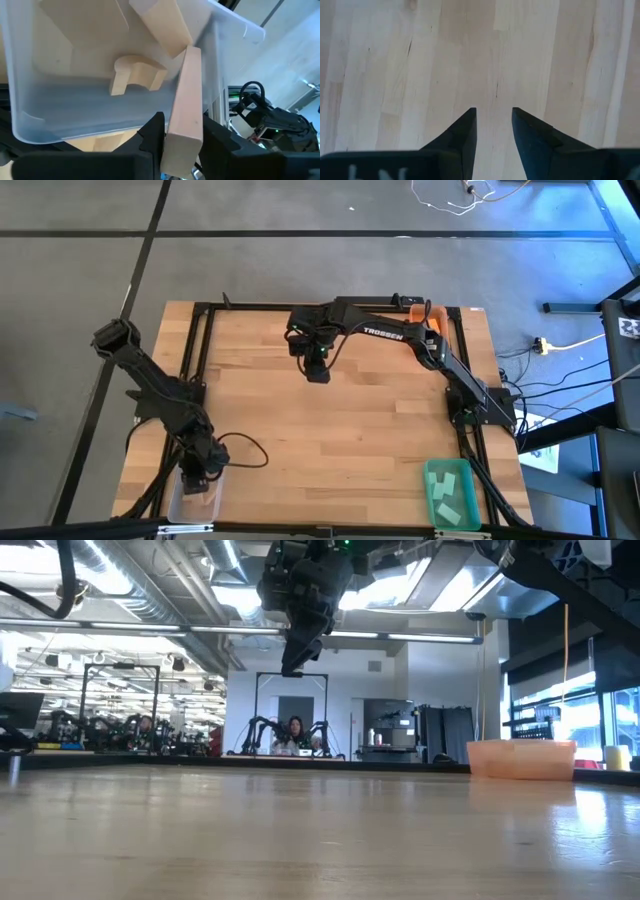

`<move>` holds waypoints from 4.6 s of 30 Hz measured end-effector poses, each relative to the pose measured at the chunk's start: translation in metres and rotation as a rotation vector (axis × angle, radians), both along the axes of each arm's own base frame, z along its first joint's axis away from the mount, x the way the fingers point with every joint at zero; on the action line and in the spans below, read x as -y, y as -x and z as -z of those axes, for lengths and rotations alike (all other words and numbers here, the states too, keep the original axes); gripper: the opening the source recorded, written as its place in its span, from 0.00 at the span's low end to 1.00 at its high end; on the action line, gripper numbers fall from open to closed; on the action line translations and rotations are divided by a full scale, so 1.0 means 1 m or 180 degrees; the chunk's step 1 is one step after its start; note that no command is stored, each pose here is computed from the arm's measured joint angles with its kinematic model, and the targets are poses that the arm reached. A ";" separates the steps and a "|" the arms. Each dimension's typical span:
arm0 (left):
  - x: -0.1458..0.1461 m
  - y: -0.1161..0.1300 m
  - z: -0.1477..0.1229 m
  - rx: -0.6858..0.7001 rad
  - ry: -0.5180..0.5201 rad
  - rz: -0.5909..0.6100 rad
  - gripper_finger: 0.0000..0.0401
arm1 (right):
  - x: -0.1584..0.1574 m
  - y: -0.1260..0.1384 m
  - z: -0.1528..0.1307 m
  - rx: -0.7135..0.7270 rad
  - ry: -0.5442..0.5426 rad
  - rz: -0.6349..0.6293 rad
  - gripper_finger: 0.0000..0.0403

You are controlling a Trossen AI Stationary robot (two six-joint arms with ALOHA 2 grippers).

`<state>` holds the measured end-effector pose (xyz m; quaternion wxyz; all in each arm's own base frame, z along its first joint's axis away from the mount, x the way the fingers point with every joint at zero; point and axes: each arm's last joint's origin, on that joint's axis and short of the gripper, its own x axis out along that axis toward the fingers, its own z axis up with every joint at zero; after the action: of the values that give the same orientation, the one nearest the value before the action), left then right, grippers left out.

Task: Sort & place blocks by color
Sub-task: Put the brown block into the transparent bin, then return to Home Position

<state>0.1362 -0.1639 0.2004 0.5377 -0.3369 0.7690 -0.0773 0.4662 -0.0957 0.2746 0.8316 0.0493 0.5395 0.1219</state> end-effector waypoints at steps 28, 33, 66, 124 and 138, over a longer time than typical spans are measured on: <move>-0.003 0.000 0.003 0.0016 -0.0252 -0.0217 0.28 | 0.004 0.001 0.000 -0.0008 -0.0006 0.0037 0.31; -0.001 0.000 0.001 -0.0155 -0.0072 -0.0198 0.27 | 0.005 0.003 -0.006 0.0044 0.0013 0.0029 0.31; -0.153 0.015 -0.084 0.2731 -0.2046 -0.1425 0.01 | -0.007 0.165 -0.179 0.0440 0.0526 0.0555 0.02; -0.180 0.128 -0.104 0.5078 -0.4028 -0.2199 0.00 | -0.071 0.388 -0.026 0.3714 0.0642 0.1802 0.00; -0.177 0.075 -0.055 0.5627 -0.3737 -0.1893 0.00 | -0.069 0.369 0.026 0.4069 0.0414 0.1509 0.00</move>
<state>0.0612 0.0127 0.2557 0.9720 -0.0265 -0.0817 0.2189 0.0971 -0.0271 0.2489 0.9923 0.0344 -0.0765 -0.0910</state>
